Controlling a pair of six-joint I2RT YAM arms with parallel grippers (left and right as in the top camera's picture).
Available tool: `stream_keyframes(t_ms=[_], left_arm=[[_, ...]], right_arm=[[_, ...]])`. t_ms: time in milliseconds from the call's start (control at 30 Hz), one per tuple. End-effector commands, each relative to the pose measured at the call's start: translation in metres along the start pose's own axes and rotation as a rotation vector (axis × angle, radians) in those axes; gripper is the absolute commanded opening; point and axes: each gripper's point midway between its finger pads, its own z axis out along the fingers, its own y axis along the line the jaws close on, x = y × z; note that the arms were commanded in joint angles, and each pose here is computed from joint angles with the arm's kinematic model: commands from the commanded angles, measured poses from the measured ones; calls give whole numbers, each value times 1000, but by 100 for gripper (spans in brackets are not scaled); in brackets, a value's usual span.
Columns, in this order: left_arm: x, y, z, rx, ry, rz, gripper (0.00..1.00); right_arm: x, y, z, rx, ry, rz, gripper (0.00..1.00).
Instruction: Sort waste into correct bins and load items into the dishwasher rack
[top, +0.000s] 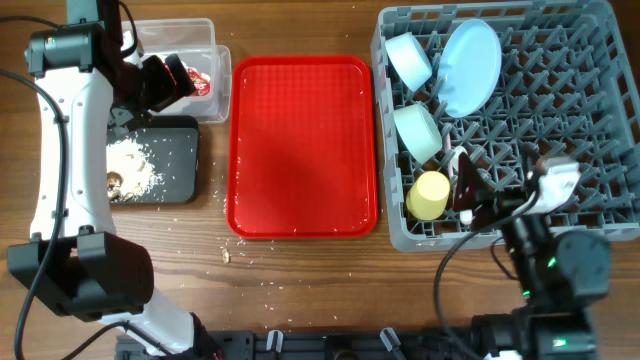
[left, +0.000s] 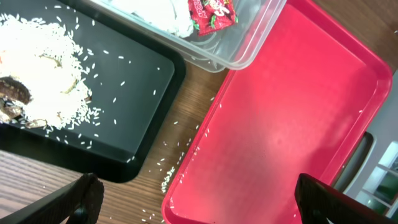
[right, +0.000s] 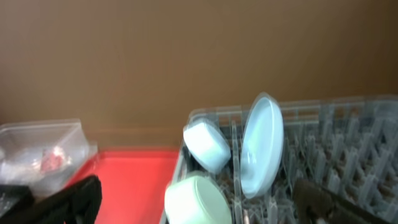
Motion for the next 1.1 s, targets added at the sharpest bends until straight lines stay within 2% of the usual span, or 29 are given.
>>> stream_keyframes(t_ms=[0, 133, 300, 1067], left_arm=[[-2, 0, 0, -4, -6, 3, 100], [-2, 0, 0, -4, -6, 3, 100], [-2, 0, 0, -4, -6, 3, 100], [-2, 0, 0, -4, -7, 3, 100]], right_arm=[[46, -3, -7, -17, -38, -10, 100], [82, -1, -7, -51, -71, -13, 100], [107, 2, -5, -75, -67, -20, 100], [107, 3, -5, -77, -63, -20, 100]])
